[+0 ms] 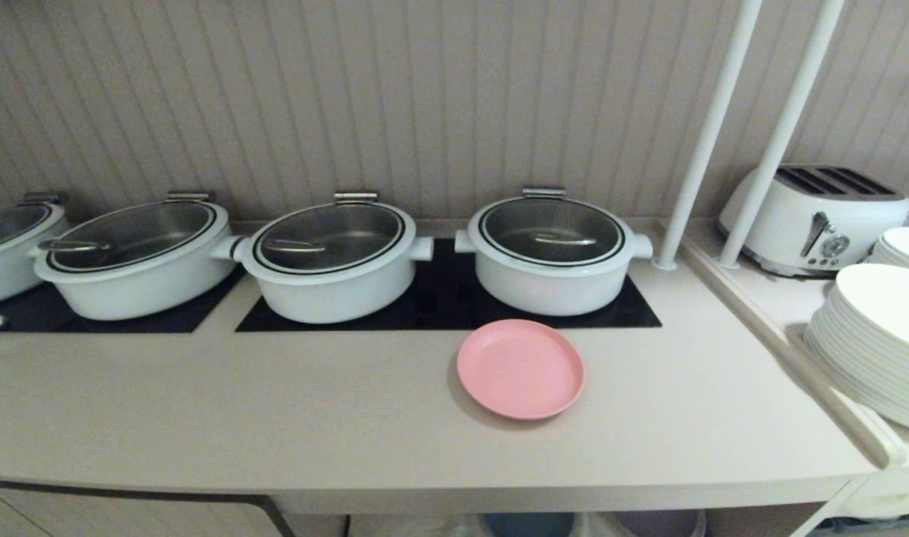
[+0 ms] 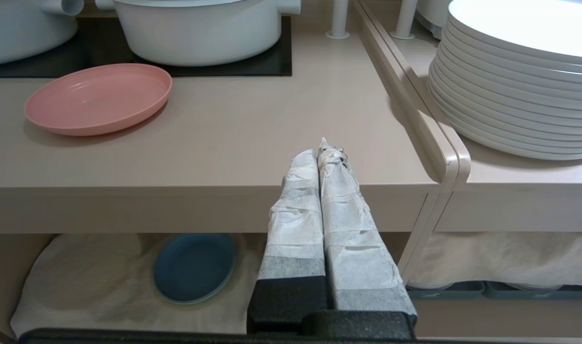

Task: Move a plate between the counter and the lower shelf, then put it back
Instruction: Pick up the plate

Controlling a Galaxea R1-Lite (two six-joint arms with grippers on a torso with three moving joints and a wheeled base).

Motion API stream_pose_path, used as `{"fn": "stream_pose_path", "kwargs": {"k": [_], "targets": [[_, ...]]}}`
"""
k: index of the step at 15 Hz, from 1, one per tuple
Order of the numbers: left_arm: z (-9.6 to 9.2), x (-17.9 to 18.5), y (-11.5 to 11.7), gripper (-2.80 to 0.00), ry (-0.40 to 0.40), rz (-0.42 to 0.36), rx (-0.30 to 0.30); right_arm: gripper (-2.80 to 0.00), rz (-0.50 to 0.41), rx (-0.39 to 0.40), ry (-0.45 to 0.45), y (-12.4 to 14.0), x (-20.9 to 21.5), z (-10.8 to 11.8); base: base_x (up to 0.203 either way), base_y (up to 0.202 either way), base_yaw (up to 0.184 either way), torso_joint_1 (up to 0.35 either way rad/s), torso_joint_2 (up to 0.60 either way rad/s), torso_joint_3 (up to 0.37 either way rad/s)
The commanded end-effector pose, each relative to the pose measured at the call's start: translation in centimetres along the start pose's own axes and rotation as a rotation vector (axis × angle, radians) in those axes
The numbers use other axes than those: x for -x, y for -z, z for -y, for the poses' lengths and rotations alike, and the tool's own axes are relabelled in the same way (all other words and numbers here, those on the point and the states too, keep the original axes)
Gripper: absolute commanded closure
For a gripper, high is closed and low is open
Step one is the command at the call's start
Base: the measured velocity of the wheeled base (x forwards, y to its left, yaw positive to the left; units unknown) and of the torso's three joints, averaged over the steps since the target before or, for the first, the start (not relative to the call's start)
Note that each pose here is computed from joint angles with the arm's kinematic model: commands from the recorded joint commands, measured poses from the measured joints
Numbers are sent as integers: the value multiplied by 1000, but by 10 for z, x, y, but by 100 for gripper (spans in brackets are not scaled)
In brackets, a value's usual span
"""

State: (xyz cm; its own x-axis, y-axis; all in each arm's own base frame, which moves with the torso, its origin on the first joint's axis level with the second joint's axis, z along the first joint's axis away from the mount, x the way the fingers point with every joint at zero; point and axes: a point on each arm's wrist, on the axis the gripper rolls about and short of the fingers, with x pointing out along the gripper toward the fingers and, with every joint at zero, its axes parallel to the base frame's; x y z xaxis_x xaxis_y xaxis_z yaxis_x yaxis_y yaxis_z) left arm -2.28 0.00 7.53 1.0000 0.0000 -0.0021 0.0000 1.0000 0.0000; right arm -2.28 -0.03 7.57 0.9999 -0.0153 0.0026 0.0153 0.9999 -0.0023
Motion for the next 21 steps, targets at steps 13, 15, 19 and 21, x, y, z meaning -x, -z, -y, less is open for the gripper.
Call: {"fn": "stream_pose_path", "kwargs": {"k": [13, 15, 19, 21], "targets": [[0, 0, 0, 0, 0, 1, 0, 0, 3, 7, 0, -1, 0, 0, 0, 0, 0, 0, 0, 0], [0, 0, 0, 0, 0, -1, 0, 0, 2, 7, 0, 0, 0, 0, 0, 0, 0, 0, 0, 0], [0, 0, 0, 0, 0, 1, 0, 0, 3, 2, 0, -1, 0, 0, 0, 0, 0, 0, 0, 0], [0, 0, 0, 0, 0, 1, 0, 0, -5, 2, 2, -1, 0, 0, 0, 0, 0, 0, 0, 0]]}}
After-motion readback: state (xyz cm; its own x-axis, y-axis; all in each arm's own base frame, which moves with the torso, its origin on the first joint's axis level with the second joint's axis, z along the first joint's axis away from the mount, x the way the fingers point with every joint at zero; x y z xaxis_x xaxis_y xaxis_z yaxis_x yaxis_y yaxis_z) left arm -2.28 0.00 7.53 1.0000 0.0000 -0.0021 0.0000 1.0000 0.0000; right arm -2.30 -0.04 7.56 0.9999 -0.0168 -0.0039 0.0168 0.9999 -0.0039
